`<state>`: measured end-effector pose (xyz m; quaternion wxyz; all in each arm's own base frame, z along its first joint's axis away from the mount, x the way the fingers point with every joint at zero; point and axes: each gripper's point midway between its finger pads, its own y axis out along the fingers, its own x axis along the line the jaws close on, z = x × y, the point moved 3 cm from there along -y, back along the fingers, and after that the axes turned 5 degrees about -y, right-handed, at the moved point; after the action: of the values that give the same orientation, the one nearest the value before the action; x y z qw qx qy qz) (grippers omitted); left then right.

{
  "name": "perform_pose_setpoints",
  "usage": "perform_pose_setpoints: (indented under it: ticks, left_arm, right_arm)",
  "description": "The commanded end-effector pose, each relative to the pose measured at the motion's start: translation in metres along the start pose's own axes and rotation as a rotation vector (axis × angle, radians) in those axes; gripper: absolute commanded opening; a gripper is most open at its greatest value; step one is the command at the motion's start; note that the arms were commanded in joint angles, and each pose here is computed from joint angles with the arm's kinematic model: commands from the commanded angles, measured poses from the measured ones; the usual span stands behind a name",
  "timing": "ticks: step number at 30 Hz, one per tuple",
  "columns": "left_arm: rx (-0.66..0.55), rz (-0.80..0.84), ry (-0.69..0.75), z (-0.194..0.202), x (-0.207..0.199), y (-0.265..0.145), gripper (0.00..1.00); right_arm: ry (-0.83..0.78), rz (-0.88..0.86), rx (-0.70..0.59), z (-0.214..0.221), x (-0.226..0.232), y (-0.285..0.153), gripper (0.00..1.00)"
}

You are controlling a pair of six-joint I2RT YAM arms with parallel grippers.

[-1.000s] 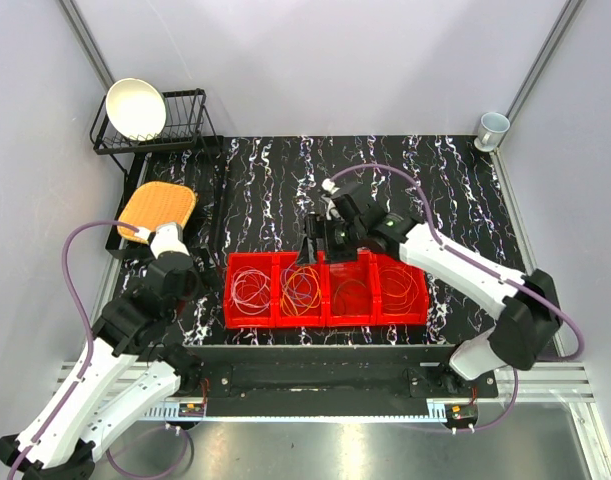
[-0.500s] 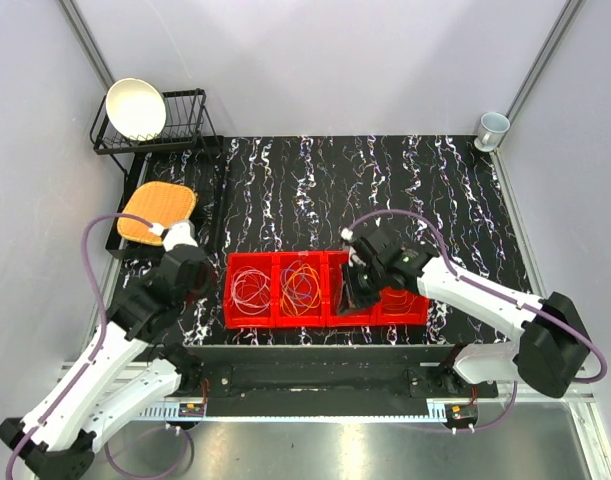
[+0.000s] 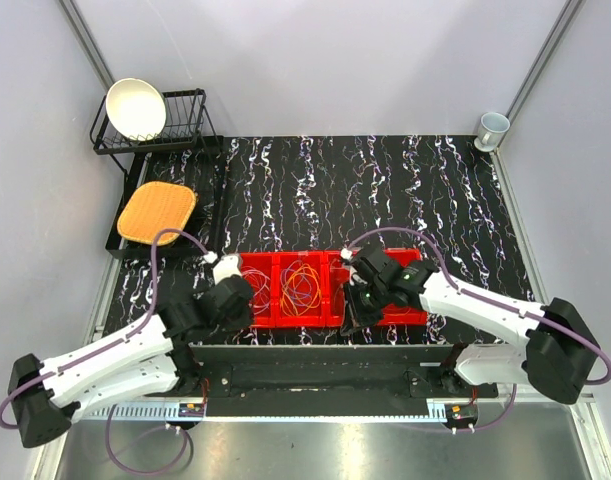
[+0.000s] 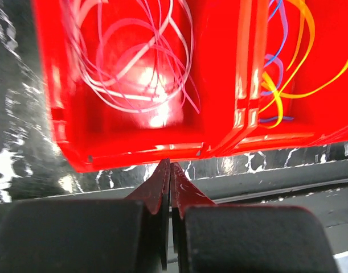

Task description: Untangle the cables

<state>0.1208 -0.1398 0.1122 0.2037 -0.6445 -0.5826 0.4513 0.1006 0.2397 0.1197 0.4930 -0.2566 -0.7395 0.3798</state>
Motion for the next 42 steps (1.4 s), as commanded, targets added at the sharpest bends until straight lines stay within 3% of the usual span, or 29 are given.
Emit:
perform_pose_setpoints:
  ticks: [1, 12, 24, 32, 36, 42]
  left_arm:
    - [0.006, 0.072, -0.065, 0.008, -0.021, 0.012, 0.00]
    - [0.084, 0.079, -0.030, 0.027, -0.044, 0.047, 0.00]
    - [0.032, 0.034, 0.049, 0.004, -0.075, 0.075, 0.00]
    - [0.017, 0.016, 0.022, -0.035, -0.086, 0.108, 0.00]
    - [0.000, 0.046, 0.069, -0.062, -0.108, 0.097, 0.00]
    - [0.004, 0.033, 0.089, -0.067, -0.100, 0.067, 0.00]
  right_arm:
    - [0.038, 0.052, -0.047, -0.005, -0.010, 0.013, 0.00]
    - [0.134, 0.257, -0.022, -0.019, -0.042, 0.049, 0.00]
    - [0.083, 0.417, -0.111, -0.093, -0.078, 0.034, 0.00]
    - [0.048, 0.384, -0.144, -0.147, -0.084, 0.029, 0.00]
    - [0.047, 0.290, -0.138, -0.157, -0.061, 0.024, 0.00]
    - [0.054, 0.209, -0.181, -0.140, -0.040, -0.006, 0.00]
